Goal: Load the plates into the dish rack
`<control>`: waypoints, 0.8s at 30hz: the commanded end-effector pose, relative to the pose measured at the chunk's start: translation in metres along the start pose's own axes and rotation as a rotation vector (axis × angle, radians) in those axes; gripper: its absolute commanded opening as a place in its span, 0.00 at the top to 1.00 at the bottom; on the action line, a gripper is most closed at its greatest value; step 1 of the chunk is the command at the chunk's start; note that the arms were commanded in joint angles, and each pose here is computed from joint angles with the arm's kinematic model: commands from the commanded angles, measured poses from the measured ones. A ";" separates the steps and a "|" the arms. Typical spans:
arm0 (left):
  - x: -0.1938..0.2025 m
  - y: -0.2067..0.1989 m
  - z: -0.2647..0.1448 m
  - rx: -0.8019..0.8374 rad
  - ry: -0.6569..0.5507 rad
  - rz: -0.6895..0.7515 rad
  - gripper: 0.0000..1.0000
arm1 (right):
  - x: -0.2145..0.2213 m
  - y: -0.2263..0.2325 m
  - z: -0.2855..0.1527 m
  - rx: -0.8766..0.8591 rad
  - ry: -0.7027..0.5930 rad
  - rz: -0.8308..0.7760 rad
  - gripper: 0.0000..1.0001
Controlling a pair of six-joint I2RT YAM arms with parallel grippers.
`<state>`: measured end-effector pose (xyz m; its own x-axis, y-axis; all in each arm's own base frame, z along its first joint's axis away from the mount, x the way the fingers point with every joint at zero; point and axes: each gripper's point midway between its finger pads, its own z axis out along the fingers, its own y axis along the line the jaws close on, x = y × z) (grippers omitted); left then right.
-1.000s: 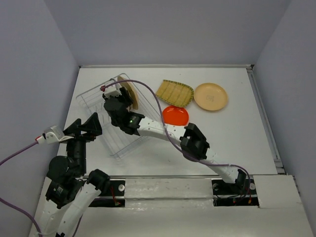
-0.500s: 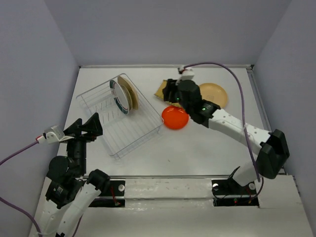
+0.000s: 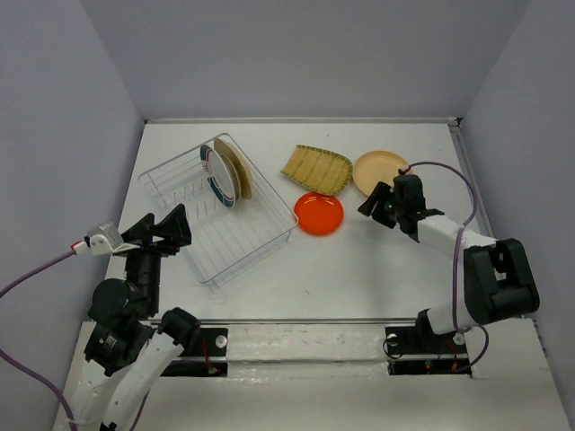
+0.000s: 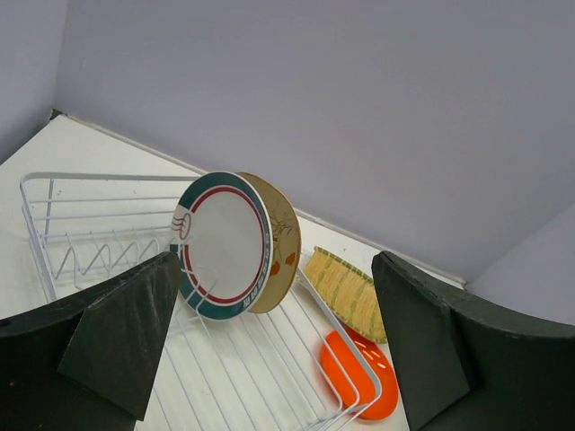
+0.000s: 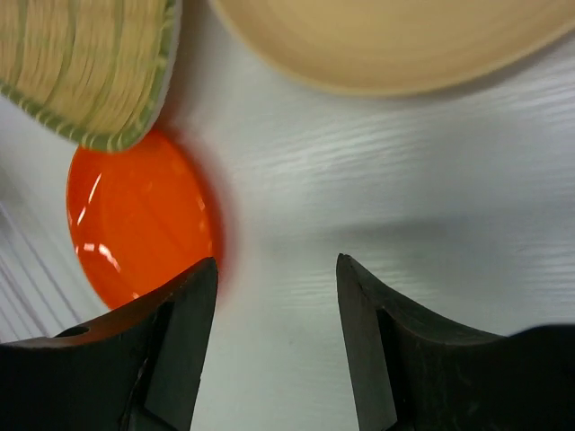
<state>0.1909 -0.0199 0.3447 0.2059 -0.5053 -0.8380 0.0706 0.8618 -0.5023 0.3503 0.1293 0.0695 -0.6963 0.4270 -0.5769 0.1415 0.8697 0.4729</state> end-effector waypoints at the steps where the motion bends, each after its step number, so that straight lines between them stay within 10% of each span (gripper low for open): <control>1: -0.009 -0.009 0.005 0.020 -0.027 -0.013 0.01 | -0.049 -0.032 0.007 0.019 -0.125 0.179 0.37; 16: -0.007 -0.014 0.005 0.043 -0.016 -0.012 0.01 | -0.111 -0.135 0.052 0.169 -0.164 0.360 0.26; 24: -0.008 -0.013 0.004 0.041 -0.020 -0.013 0.01 | -0.113 -0.147 0.078 0.148 -0.126 0.482 0.57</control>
<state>0.1915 -0.0267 0.3451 0.1903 -0.5067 -0.8409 0.0982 0.8621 -0.4972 0.4733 -0.0279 0.0369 -0.4186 0.7659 -0.4881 0.4665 0.6424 0.6080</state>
